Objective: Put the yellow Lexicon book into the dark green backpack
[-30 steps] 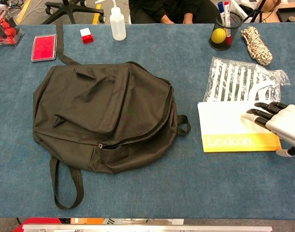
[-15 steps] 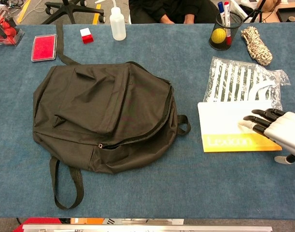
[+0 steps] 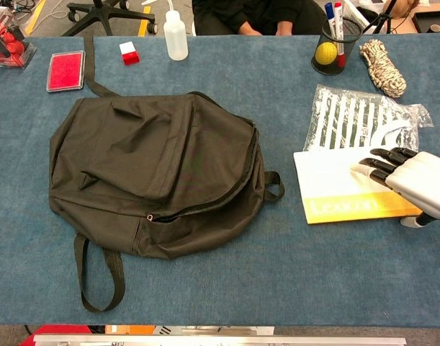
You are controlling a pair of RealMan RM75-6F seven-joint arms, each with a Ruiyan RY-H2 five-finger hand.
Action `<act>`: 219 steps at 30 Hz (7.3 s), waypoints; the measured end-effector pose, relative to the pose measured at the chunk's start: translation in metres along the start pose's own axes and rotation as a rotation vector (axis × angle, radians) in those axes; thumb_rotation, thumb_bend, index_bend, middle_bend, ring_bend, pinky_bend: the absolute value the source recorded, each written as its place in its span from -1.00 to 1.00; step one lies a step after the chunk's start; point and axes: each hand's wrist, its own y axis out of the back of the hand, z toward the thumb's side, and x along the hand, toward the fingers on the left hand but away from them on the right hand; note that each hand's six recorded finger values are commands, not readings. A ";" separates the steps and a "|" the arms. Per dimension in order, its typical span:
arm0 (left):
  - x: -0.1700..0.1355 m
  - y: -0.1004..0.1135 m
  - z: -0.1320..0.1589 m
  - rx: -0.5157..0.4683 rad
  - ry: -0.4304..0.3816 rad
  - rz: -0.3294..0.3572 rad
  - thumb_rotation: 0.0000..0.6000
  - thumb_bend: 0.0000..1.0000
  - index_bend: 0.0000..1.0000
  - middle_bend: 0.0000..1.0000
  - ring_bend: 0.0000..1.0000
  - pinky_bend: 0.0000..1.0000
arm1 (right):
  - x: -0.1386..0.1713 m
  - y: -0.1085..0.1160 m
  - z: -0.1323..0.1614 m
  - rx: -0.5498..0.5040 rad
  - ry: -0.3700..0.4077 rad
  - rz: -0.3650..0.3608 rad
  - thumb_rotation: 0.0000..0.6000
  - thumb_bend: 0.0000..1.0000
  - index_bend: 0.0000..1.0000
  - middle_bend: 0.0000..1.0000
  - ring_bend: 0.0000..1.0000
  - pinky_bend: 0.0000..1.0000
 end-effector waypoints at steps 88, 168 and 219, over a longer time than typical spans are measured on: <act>0.076 -0.045 0.157 0.145 -0.615 -0.223 1.00 -0.59 -0.53 -0.46 -0.56 -0.52 | -0.030 0.147 -0.112 0.042 -0.467 -0.530 1.00 0.08 0.42 0.19 0.01 0.30; 0.104 -0.201 0.364 0.187 -0.587 -0.403 1.00 -0.48 -0.76 -0.60 -0.37 -0.02 | 0.000 0.138 -0.153 -0.036 -0.566 -0.539 1.00 0.08 0.47 0.19 0.02 0.30; 0.143 -0.091 0.280 -0.208 -0.413 -0.190 1.00 -0.36 0.14 0.29 0.44 0.84 | -0.059 0.160 -0.077 -1.109 -0.367 -0.211 1.00 0.08 0.59 0.30 0.16 0.41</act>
